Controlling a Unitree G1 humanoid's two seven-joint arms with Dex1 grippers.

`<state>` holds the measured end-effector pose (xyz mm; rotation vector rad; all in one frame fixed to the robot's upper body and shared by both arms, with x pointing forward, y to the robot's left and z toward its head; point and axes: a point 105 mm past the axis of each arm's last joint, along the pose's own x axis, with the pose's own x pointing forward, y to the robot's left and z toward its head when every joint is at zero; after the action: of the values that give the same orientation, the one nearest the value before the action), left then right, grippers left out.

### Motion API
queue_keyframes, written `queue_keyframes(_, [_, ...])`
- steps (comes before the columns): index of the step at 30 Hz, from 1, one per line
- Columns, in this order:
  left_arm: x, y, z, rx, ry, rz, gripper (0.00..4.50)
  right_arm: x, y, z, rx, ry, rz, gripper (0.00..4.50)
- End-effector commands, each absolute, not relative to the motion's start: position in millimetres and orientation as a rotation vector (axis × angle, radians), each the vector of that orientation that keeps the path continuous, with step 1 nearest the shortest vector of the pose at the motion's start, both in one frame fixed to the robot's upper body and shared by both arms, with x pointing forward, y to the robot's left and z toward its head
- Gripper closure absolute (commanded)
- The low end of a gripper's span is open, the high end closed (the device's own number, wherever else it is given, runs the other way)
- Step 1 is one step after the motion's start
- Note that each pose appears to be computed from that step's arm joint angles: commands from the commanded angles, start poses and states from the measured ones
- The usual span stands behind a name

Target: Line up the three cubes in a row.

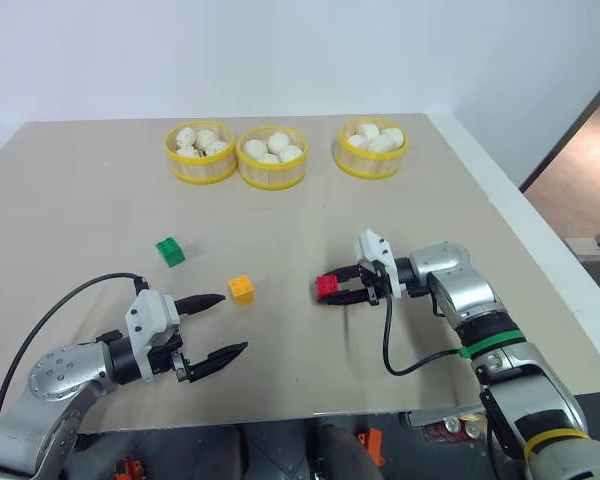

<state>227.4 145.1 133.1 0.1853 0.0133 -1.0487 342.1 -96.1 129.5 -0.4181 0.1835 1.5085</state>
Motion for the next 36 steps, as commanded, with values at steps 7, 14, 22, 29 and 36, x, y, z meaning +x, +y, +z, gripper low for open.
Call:
queue_keyframes(7, [228, 144, 147, 0.223, -0.034, -1.052, 0.00, 339, -98, 135, -0.468, 0.151, 1.559, 3.23])
queue_keyframes(14, [228, 142, 149, 0.222, -0.033, -1.053, 0.00, 327, -111, 116, -0.497, 0.194, 1.571, 3.23])
queue_keyframes(22, [229, 139, 153, 0.223, -0.035, -1.059, 0.00, 330, -111, 113, -0.491, 0.197, 1.552, 3.23])
queue_keyframes(29, [228, 138, 154, 0.224, -0.034, -1.060, 0.00, 331, -116, 107, -0.470, 0.238, 1.542, 1.93])
queue_keyframes(36, [228, 137, 155, 0.225, -0.031, -1.074, 0.00, 330, -113, 115, -0.474, 0.185, 1.541, 0.06])
